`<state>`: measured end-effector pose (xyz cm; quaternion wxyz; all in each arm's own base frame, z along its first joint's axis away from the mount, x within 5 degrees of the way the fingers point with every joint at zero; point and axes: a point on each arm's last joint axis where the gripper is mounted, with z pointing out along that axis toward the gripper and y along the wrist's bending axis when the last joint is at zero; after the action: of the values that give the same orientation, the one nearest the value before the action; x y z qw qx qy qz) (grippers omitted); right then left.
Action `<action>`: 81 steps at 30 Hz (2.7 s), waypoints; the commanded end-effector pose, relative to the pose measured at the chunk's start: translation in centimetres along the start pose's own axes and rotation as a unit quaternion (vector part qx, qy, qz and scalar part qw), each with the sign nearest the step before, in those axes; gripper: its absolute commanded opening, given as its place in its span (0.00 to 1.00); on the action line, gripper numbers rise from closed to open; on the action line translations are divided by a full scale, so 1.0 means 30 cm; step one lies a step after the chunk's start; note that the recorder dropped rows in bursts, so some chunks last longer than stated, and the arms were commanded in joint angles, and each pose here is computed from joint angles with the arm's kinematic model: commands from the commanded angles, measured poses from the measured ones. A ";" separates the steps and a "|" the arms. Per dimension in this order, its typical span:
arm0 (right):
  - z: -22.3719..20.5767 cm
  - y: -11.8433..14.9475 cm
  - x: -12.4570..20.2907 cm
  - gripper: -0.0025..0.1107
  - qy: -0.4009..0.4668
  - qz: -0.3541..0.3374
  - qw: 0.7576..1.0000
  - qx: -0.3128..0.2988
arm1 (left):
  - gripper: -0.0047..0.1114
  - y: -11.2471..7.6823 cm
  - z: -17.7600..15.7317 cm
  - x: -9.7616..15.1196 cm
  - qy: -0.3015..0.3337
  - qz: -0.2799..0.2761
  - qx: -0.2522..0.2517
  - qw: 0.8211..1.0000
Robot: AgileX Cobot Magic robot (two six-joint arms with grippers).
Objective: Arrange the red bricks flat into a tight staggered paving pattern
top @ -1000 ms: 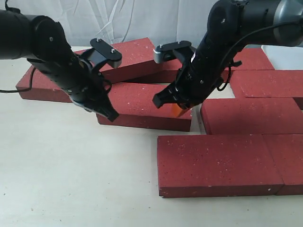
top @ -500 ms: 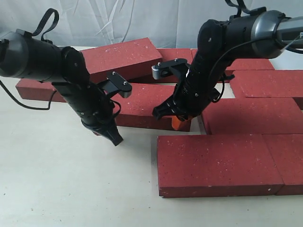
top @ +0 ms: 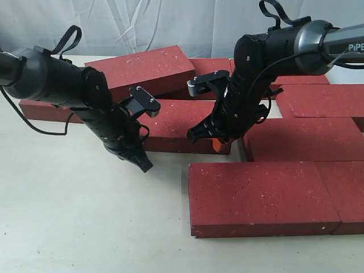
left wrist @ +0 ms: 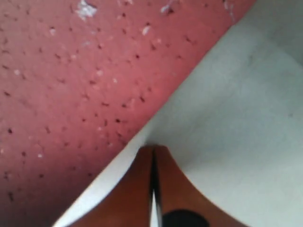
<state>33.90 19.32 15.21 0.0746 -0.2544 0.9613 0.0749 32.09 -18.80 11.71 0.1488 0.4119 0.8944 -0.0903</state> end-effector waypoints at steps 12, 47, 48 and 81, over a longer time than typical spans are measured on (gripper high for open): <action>0.061 -0.025 -0.023 0.01 -0.031 0.024 0.999 0.038 | 0.04 0.029 0.051 -0.016 -0.043 -0.052 -0.037 0.997; 0.054 -0.046 -0.059 0.01 -0.091 0.014 0.993 0.080 | 0.04 0.056 0.043 -0.051 -0.103 -0.049 -0.080 0.990; 0.055 -0.045 -0.058 0.01 -0.090 0.018 0.993 0.077 | 0.04 0.054 0.044 -0.048 -0.098 -0.049 -0.076 0.991; -0.326 -0.015 0.027 0.01 -0.098 0.052 0.992 0.051 | 0.04 0.040 -0.423 0.007 -0.050 -0.133 -0.129 0.981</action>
<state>32.26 17.71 24.10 0.1733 -0.1933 0.9639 0.0583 30.08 -15.36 23.17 0.2233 0.2838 0.9321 -0.0281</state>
